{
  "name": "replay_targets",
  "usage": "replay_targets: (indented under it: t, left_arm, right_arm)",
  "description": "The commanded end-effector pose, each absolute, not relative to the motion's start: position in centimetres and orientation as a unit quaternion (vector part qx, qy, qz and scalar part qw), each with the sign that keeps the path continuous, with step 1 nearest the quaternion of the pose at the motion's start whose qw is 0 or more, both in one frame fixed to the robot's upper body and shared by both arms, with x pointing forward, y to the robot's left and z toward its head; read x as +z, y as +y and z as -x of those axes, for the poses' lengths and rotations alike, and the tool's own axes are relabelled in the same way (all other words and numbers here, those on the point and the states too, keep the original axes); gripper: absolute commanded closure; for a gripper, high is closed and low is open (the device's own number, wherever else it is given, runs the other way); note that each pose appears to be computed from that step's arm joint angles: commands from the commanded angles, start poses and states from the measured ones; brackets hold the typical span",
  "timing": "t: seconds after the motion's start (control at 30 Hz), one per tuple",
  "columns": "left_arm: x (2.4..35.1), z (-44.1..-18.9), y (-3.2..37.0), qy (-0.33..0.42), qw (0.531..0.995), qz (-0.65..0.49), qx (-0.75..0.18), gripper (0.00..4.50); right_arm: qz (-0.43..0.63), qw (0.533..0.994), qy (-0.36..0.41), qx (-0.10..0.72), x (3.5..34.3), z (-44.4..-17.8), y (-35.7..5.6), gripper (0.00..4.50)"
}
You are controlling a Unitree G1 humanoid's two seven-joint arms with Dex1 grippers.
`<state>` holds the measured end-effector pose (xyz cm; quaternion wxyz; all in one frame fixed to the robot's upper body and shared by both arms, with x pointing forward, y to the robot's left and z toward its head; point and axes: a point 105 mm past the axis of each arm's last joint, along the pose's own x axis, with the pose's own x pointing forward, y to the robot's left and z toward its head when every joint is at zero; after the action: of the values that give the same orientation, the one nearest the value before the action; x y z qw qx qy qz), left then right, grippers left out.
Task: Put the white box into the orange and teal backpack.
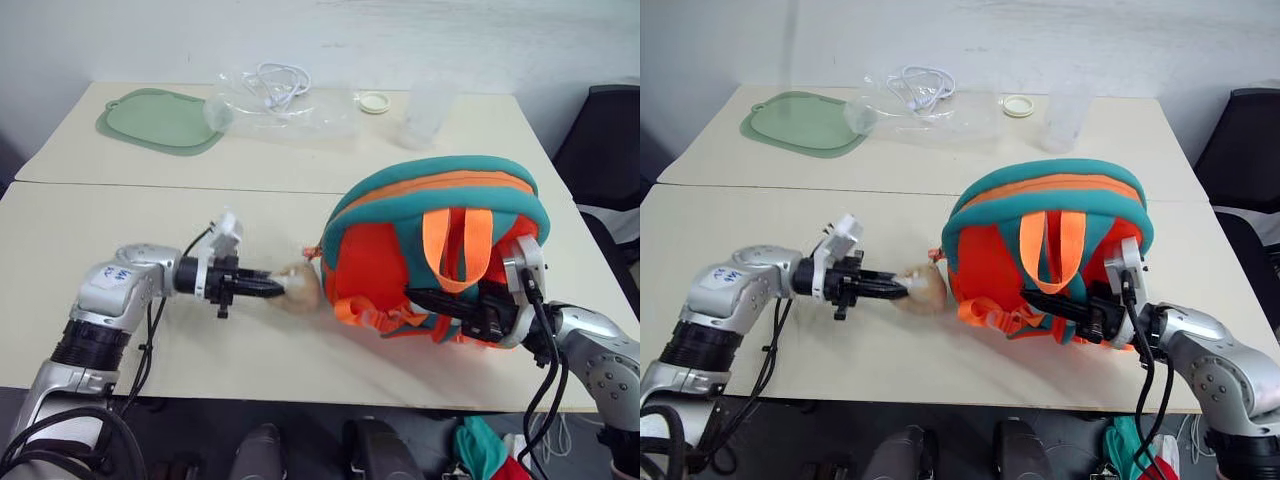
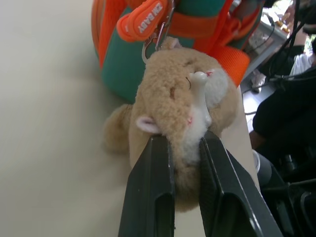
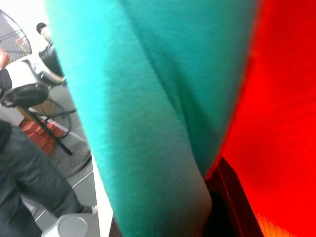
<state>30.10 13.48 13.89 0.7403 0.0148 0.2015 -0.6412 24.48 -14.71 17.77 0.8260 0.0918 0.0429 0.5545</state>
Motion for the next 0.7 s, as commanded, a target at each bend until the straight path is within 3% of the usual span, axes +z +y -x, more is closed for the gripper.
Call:
replay_targets:
  t: [0.03, 0.07, 0.1, 0.2, 0.33, 0.5, 0.53, 0.7]
  left_arm:
    - [13.5, -30.4, 13.8, 0.180, 0.758, -0.039, -0.626, 4.20]
    - [14.1, -30.8, 13.8, 0.152, 0.769, -0.040, -0.620, 4.20]
    - [15.1, -31.2, 14.0, 0.129, 0.785, -0.029, -0.606, 3.86]
    - [16.8, -30.9, 15.8, 0.108, 0.801, -0.038, -0.588, 2.90]
    - [15.7, -28.7, 21.2, 0.161, 0.814, -0.097, -0.550, 1.66]
    - [14.6, -25.1, 26.9, 0.178, 0.835, -0.147, -0.500, 0.09]
    - [14.4, -24.7, 27.4, 0.174, 0.838, -0.158, -0.493, 0.00]
    - [13.0, -22.4, 28.5, 0.171, 0.846, -0.192, -0.466, 0.00]
  right_arm:
    - [-0.078, 0.839, 0.003, 0.538, 19.0, -24.4, -15.0, 4.46]
    - [-0.077, 0.843, -0.005, 0.532, 19.2, -24.5, -15.1, 4.46]
    - [-0.089, 0.846, -0.006, 0.525, 19.5, -24.5, -15.1, 4.46]
    - [-0.063, 0.850, -0.018, 0.523, 20.1, -24.2, -15.2, 3.44]
    - [-0.006, 0.842, 0.000, 0.540, 20.0, -21.8, -16.5, 2.11]
    - [0.138, 0.844, 0.079, 0.512, 16.2, -18.3, -22.7, 0.32]
    - [0.158, 0.848, 0.077, 0.501, 16.0, -18.1, -23.8, 0.05]
    - [0.245, 0.855, 0.054, 0.454, 15.7, -18.4, -28.5, 0.05]
